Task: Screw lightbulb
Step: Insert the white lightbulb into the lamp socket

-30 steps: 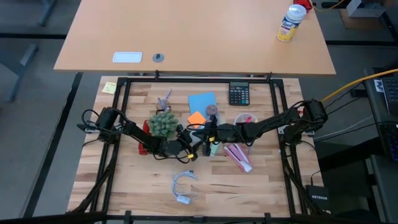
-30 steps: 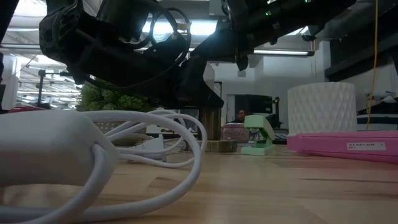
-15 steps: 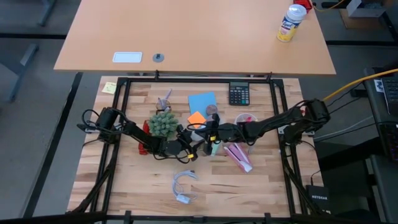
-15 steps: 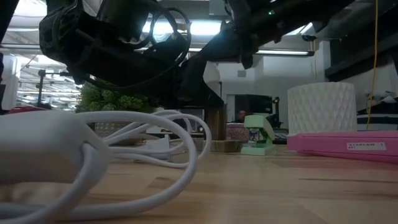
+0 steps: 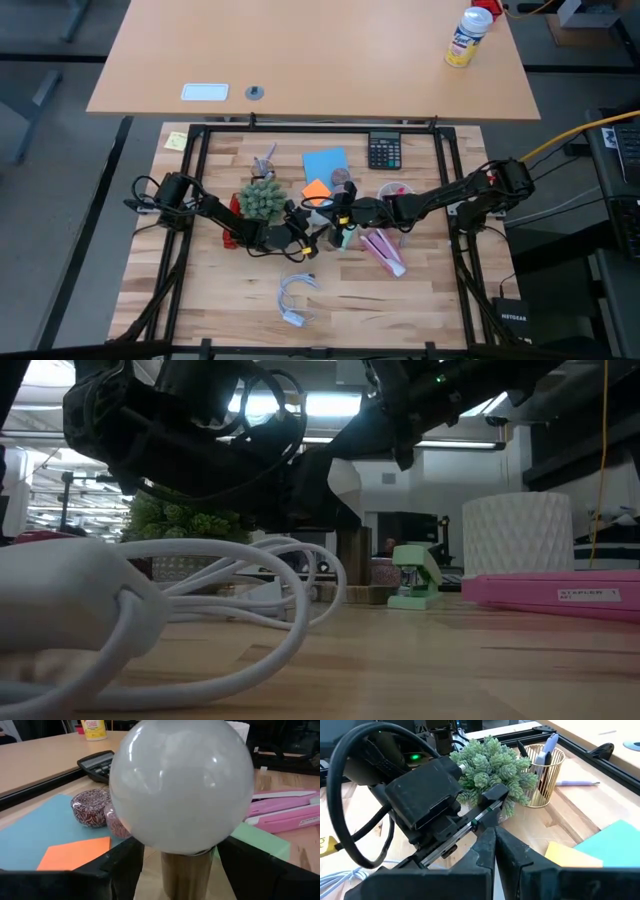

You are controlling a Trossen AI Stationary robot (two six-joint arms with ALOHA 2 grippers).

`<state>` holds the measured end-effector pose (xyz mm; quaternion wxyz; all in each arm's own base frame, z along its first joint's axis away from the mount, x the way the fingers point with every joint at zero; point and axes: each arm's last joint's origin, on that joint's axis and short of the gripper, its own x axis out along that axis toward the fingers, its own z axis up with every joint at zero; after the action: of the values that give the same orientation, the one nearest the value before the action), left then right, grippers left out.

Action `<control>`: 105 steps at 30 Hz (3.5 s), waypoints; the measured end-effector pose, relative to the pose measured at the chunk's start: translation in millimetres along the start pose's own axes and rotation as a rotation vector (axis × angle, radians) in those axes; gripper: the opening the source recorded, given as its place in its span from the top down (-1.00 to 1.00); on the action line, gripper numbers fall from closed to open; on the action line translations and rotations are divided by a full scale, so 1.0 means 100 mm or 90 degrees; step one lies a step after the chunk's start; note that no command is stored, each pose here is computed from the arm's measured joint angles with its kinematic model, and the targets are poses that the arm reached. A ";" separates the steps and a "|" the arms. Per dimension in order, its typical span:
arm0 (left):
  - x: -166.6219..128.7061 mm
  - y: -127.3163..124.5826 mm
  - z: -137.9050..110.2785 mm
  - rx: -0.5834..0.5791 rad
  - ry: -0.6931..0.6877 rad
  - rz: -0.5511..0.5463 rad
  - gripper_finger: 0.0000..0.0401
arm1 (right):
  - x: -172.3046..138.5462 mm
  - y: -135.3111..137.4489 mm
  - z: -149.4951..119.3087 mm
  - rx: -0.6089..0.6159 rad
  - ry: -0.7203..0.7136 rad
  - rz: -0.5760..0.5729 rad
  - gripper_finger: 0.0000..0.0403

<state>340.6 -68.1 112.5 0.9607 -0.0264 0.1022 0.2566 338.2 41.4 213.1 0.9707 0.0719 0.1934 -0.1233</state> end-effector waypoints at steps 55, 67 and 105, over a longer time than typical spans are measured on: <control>-0.03 0.01 0.14 -0.017 -0.038 0.022 0.20 | -0.22 -0.09 0.05 0.006 0.052 -0.067 0.92; -0.02 0.00 0.17 -0.010 -0.049 0.020 0.24 | -0.27 -0.04 0.00 -0.001 0.069 -0.094 0.92; -0.02 0.00 0.17 -0.006 -0.045 0.021 0.24 | -0.68 0.23 -0.18 -0.019 0.113 -0.173 0.92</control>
<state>342.2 -67.5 129.6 0.9592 -0.0204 0.0674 0.2740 276.8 80.7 225.8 0.9251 0.0416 0.2883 -0.2436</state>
